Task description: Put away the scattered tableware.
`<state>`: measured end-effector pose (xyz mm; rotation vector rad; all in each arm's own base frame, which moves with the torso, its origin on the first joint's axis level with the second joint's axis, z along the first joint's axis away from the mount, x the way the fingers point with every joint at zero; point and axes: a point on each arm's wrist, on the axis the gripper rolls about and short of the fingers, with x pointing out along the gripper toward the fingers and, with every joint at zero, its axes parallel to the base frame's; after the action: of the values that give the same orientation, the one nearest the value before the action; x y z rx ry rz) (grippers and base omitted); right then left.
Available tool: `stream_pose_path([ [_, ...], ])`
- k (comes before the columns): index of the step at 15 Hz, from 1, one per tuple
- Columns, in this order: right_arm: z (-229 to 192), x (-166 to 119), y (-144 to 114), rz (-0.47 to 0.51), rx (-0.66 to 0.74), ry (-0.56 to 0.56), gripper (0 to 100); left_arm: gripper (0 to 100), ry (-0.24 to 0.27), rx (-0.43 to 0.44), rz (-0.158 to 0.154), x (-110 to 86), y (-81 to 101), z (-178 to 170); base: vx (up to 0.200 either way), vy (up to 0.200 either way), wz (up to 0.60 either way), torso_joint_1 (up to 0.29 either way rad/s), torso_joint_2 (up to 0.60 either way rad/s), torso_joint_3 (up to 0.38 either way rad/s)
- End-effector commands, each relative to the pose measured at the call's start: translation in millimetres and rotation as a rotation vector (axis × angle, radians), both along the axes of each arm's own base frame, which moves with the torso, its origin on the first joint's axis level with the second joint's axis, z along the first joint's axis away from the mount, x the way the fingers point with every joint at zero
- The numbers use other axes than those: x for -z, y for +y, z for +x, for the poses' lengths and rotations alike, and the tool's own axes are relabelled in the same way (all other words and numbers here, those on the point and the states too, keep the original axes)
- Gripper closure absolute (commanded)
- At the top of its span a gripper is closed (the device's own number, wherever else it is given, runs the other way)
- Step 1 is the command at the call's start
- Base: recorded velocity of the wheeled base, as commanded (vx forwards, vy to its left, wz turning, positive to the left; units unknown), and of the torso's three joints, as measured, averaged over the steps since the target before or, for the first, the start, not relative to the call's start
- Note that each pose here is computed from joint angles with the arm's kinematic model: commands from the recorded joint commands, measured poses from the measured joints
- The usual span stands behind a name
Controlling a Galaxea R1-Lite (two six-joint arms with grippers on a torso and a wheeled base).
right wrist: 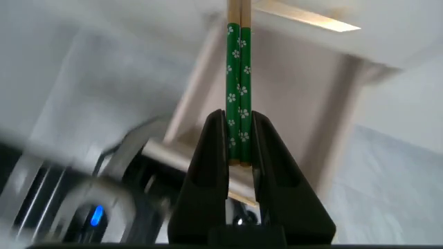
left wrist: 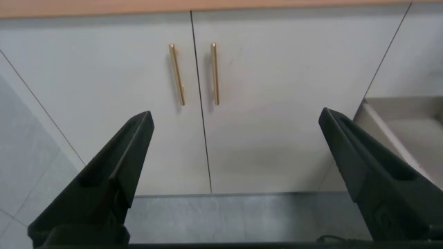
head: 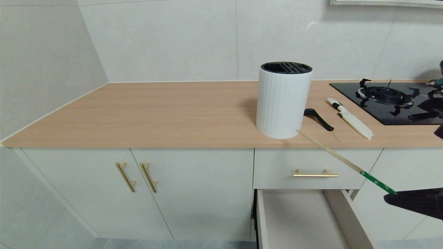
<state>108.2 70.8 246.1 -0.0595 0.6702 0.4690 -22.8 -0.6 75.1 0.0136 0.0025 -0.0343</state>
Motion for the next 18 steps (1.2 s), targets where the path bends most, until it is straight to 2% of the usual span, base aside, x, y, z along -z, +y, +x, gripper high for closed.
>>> stream_pose_path([
  [1,-9,5,-1,-0.010,-0.082,-0.003,100,0,0.000,-0.001,0.000,0.0,0.0,0,0.000,0.000,0.00,-0.188,0.42,0.237],
  [7,-11,17,0,-0.036,-0.170,0.026,100,0,0.000,0.001,0.000,0.0,0.0,0,0.000,0.000,0.00,-0.191,0.47,0.274],
  [14,-1,35,8,-0.059,-0.205,0.072,100,0,0.000,-0.001,0.000,0.0,0.0,0,0.000,0.000,0.00,-0.168,0.46,0.289],
  [18,5,44,12,-0.065,-0.208,0.081,100,0,0.000,-0.001,0.000,0.0,0.0,0,0.000,0.000,0.00,-0.049,0.14,0.096],
])
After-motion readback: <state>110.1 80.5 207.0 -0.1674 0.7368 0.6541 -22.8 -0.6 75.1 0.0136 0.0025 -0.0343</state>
